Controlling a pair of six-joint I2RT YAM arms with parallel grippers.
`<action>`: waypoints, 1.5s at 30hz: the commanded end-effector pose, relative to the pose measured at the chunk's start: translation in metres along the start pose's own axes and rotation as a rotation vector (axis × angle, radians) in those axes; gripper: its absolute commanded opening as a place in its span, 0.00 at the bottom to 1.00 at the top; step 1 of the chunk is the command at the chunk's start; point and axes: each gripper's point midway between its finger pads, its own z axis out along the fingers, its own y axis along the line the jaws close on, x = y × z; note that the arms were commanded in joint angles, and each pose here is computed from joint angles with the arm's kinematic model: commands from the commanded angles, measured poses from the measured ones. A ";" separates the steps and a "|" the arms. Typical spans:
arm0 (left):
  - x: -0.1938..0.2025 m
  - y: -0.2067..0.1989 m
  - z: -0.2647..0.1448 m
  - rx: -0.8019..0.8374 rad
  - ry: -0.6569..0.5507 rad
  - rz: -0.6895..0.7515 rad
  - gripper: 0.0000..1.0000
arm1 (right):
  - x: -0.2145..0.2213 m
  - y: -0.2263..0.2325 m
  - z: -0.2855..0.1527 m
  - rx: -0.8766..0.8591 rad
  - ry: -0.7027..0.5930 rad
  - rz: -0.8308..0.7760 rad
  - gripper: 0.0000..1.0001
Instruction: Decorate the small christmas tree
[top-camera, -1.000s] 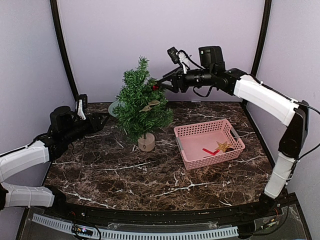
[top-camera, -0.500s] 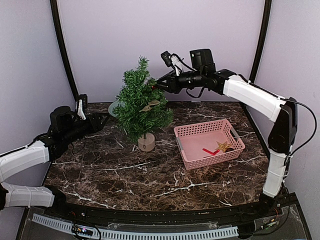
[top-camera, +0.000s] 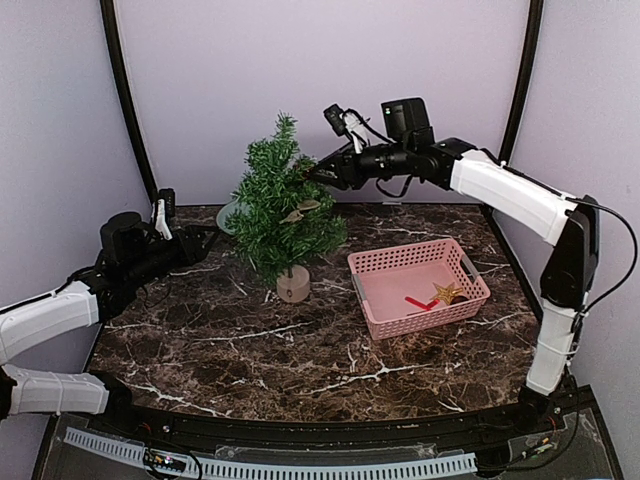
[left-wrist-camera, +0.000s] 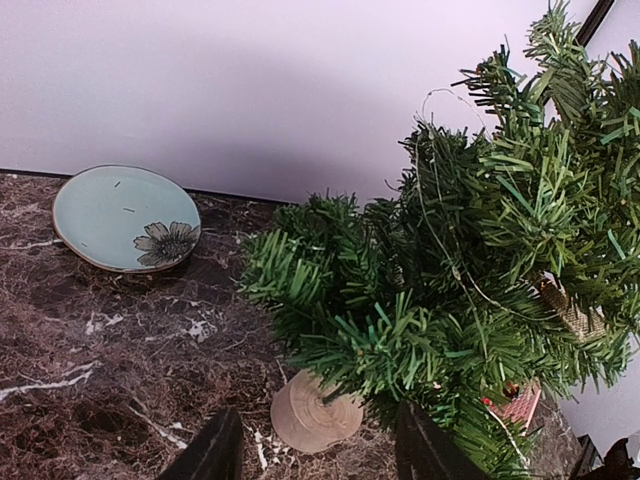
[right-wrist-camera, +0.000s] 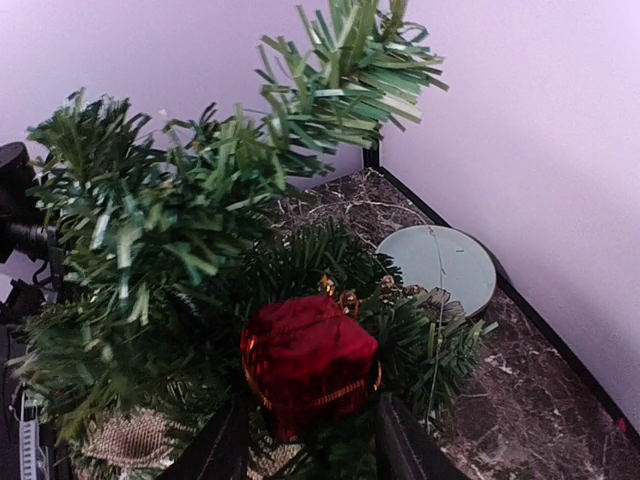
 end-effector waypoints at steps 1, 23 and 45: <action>-0.006 -0.002 -0.001 0.013 -0.023 0.011 0.53 | -0.034 0.015 -0.047 0.067 -0.065 -0.057 0.50; 0.006 0.003 0.002 0.008 0.002 0.010 0.54 | 0.259 -0.054 -0.168 0.695 0.793 0.413 0.66; 0.019 0.010 0.002 0.013 -0.001 -0.010 0.54 | 0.351 -0.071 -0.233 1.003 1.175 0.469 0.69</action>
